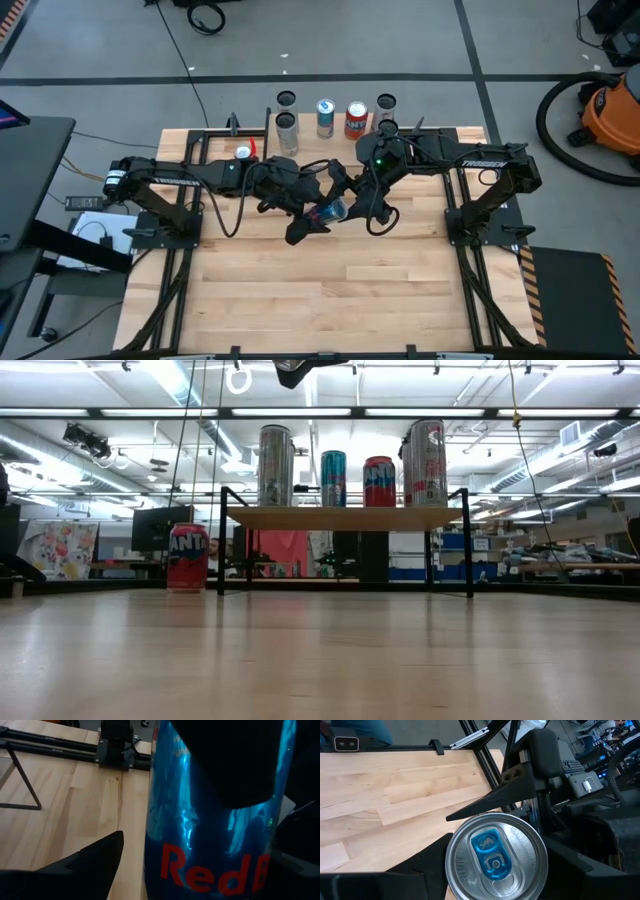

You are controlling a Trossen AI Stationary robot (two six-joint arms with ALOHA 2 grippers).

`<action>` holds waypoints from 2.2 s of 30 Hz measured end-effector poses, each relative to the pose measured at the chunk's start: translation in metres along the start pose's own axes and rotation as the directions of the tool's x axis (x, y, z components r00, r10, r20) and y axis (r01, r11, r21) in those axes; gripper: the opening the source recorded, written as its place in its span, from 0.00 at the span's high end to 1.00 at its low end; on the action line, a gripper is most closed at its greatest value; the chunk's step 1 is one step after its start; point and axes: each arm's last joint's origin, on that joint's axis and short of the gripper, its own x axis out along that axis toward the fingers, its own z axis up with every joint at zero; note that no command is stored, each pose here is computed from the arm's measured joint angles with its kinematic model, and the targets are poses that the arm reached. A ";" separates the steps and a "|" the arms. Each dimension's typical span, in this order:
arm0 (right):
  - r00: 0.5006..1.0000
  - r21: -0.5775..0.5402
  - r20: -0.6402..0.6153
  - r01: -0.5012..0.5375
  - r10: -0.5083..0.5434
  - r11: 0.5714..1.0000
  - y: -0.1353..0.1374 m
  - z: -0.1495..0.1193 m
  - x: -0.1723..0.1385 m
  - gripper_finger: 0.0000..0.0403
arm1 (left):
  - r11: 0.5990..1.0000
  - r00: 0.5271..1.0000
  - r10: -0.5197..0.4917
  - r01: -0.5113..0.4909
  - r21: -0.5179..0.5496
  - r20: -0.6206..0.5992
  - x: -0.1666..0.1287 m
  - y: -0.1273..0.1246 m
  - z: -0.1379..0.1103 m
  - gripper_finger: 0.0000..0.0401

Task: Place canned beverage on shelf
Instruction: Put the blue soda can on the shelf aligned with the other blue soda can

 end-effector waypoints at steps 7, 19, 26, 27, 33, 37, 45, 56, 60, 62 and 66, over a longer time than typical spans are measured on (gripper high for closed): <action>1.000 -0.001 0.002 -0.002 0.002 1.000 0.000 0.000 0.000 0.37 | 1.000 1.000 0.006 -0.006 0.003 0.002 0.000 0.000 0.000 0.11; 1.000 0.000 0.002 -0.003 0.003 1.000 0.000 0.000 0.000 0.37 | 1.000 1.000 0.009 -0.009 0.002 0.002 0.000 0.001 0.000 0.11; 1.000 0.000 0.004 -0.002 0.002 1.000 0.000 0.000 0.000 0.37 | 1.000 1.000 0.006 -0.006 0.002 0.003 0.000 0.001 0.000 0.11; 1.000 0.000 0.005 -0.002 0.002 1.000 0.000 0.000 0.000 0.37 | 1.000 1.000 0.006 -0.006 0.002 0.003 0.000 0.001 0.000 0.11; 1.000 0.013 0.007 0.000 0.000 1.000 0.000 0.000 0.000 0.37 | 1.000 1.000 0.006 -0.006 0.030 0.005 0.000 0.001 0.001 0.11; 1.000 0.010 0.009 0.003 -0.003 1.000 -0.001 0.000 0.000 0.37 | 1.000 1.000 0.005 -0.005 0.015 0.012 0.000 0.001 0.001 0.11; 1.000 0.007 0.005 0.005 -0.006 1.000 -0.001 0.000 0.000 0.37 | 0.999 1.000 0.008 -0.008 0.034 0.012 0.000 0.001 0.001 0.11; 1.000 0.005 0.003 0.007 -0.007 1.000 -0.001 0.000 0.000 0.37 | 0.999 1.000 0.009 -0.009 0.046 -0.001 0.000 0.001 0.000 0.11; 1.000 0.005 0.003 0.007 -0.007 1.000 -0.001 0.000 0.000 0.37 | 0.999 1.000 0.008 -0.008 0.036 -0.003 0.000 0.001 0.000 0.12; 1.000 0.005 0.003 0.007 -0.007 1.000 -0.001 0.000 0.000 0.37 | 0.999 1.000 0.008 -0.008 0.036 -0.005 0.000 0.001 -0.001 0.14; 1.000 0.004 -0.001 0.009 -0.009 1.000 -0.001 0.000 0.000 0.37 | 0.999 1.000 0.002 -0.001 0.038 -0.006 0.000 -0.001 -0.001 0.24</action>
